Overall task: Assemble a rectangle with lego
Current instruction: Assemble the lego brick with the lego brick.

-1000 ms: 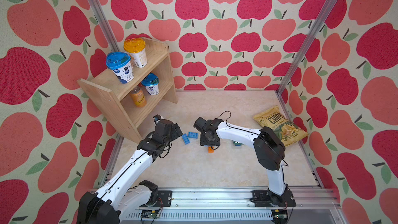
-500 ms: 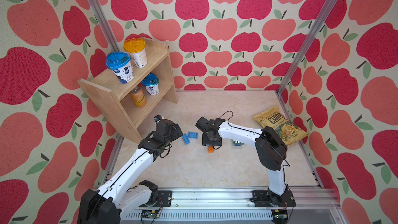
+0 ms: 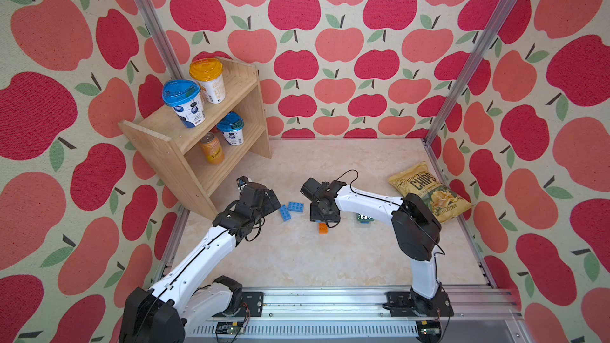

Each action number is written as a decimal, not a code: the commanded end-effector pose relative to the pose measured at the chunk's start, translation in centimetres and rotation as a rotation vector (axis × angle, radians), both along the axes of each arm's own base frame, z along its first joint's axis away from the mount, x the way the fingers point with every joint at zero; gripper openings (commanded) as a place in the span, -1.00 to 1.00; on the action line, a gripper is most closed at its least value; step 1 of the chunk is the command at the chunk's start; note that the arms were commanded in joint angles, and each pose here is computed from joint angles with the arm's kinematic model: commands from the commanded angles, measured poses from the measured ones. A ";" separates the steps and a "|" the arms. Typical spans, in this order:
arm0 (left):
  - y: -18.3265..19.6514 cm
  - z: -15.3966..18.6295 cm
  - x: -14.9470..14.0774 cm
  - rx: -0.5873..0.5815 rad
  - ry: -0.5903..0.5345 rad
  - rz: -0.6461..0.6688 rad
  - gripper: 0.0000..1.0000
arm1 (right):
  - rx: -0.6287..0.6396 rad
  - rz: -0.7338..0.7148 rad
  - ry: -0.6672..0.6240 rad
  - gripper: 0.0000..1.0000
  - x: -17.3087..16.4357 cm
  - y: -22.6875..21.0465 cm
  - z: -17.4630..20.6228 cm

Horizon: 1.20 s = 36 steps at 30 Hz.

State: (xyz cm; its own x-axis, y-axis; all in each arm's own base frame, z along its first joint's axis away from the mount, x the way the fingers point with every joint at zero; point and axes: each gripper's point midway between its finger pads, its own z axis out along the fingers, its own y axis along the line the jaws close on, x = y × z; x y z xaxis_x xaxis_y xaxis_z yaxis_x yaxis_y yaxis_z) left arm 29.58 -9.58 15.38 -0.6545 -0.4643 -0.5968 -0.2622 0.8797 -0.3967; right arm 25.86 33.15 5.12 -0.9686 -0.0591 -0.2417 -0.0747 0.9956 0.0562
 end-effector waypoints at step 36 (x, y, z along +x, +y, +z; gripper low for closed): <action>-0.5 1.1 0.6 0.000 -0.034 -0.019 0.95 | -0.080 0.017 0.090 -0.25 -1.1 -1.1 -3.6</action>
